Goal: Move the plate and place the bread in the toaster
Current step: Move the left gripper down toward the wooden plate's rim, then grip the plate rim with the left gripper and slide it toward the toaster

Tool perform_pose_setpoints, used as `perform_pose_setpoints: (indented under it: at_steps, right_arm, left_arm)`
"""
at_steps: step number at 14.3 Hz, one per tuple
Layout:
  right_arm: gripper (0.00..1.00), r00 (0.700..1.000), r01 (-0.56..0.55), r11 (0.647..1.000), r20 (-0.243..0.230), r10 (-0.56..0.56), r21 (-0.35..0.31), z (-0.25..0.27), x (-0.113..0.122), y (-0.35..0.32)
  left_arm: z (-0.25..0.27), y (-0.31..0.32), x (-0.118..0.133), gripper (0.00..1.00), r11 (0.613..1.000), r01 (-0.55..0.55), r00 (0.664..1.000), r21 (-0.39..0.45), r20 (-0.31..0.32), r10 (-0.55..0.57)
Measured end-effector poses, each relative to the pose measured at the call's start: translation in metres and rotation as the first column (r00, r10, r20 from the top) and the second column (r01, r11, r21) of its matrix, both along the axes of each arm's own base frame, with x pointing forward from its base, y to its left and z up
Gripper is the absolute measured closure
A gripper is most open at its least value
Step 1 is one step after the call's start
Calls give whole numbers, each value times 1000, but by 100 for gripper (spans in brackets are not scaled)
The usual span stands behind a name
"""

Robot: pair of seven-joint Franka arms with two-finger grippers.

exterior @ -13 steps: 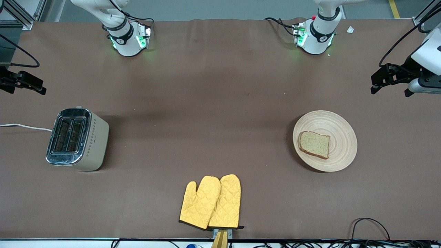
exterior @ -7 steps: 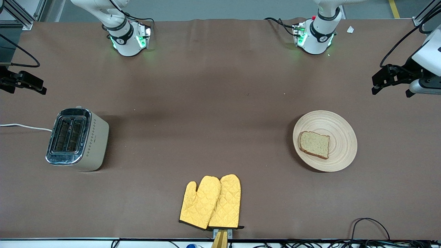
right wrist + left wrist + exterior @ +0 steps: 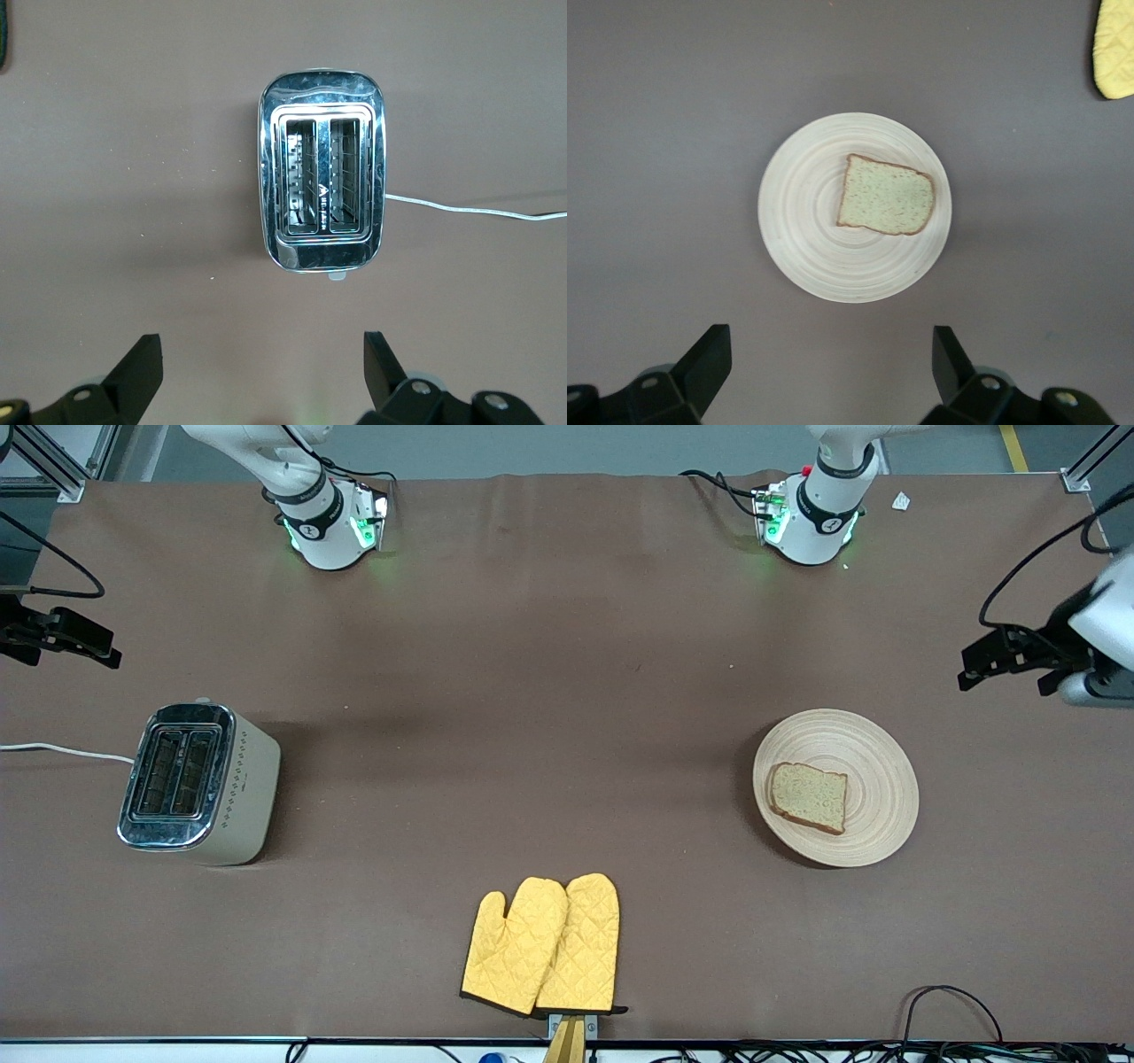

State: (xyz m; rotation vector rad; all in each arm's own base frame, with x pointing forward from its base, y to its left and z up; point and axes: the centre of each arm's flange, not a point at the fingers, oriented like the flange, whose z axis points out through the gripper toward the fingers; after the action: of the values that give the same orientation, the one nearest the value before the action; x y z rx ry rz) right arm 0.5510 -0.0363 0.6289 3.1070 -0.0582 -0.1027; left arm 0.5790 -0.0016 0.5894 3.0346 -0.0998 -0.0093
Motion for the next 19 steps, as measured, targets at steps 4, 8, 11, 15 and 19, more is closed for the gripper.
perform_pose_setpoints:
  at_steps: [4, 8, 11, 15, 19]
  right_arm:
    - [0, 1000, -1, 1000, 0, 1, 0, 0, 0, 1]
    - [0, 1000, -1, 1000, 0, 1, 0, 0, 0, 1]
    - [0, 1000, 0, 1000, -2, 0, 0, 0, 0, 0]
    - [0, 1000, 7, 1000, -4, -7, 0, 0, -1, -4]
    - [0, 1000, 7, 1000, -5, -7, 0, -1, -1, -4]
  left_arm:
    - [-107, 106, 29, 0, 964, -43, 993, -264, -115, 12]
    - [-261, 171, 46, 0, 877, -47, 982, -478, -181, -46]
    - [-349, 190, 57, 0, 839, -7, 984, -544, -153, -90]
    - [-419, 201, 56, 0, 793, -2, 988, -610, -125, -93]
    - [-428, 197, 59, 25, 766, 5, 991, -642, -100, -90]
